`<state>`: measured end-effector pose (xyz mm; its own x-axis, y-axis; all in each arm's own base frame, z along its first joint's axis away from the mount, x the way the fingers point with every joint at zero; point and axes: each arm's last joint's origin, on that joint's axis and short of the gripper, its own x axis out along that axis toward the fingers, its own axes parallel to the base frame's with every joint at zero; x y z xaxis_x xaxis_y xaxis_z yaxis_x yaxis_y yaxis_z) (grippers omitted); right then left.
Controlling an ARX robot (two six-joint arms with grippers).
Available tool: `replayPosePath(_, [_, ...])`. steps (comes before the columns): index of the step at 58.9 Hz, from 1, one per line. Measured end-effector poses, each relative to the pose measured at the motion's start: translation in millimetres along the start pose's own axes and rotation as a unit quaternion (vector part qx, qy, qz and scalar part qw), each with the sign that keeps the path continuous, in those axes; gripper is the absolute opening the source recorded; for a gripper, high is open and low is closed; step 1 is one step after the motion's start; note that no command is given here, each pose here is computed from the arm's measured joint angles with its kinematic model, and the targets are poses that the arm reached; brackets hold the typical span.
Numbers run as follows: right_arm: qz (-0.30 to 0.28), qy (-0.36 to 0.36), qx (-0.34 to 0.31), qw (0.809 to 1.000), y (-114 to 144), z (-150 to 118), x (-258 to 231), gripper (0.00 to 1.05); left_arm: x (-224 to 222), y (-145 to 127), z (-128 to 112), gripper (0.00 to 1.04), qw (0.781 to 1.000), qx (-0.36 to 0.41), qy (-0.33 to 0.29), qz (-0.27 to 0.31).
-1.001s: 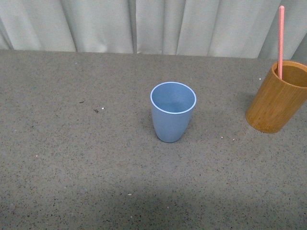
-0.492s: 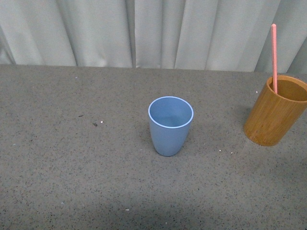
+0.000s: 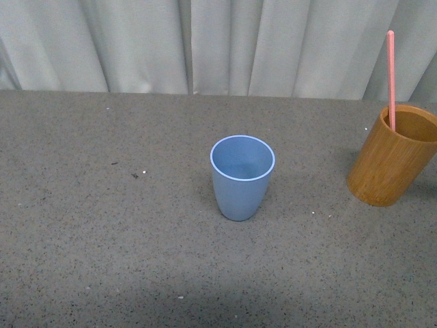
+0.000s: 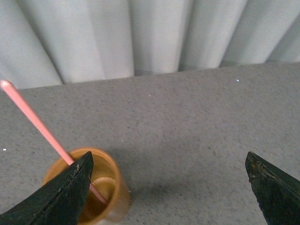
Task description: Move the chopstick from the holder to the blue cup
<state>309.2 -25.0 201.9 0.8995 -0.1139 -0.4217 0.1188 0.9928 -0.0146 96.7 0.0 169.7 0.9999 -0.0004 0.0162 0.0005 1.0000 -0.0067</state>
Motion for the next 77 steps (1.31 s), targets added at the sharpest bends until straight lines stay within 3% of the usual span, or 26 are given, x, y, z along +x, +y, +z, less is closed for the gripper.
replayPosePath(9, [0.032,-0.002,-0.014,0.999,26.1,8.7,14.5,0.95,0.0,0.0,0.0,0.98,1.000,0.000,0.000,0.000])
replayPosePath(20, [0.061,0.016,-0.023,0.998,51.9,-1.4,41.9,0.95,0.0,0.0,0.0,0.98,1.000,0.000,0.000,0.000])
replayPosePath(71, [0.098,0.043,0.002,0.994,82.0,-24.6,118.6,0.95,0.0,0.0,0.0,0.98,1.000,0.000,0.000,0.000])
replayPosePath(77, [0.096,0.039,0.008,0.995,82.3,-26.2,120.6,0.83,0.0,0.0,0.0,0.98,1.000,0.000,0.000,0.000])
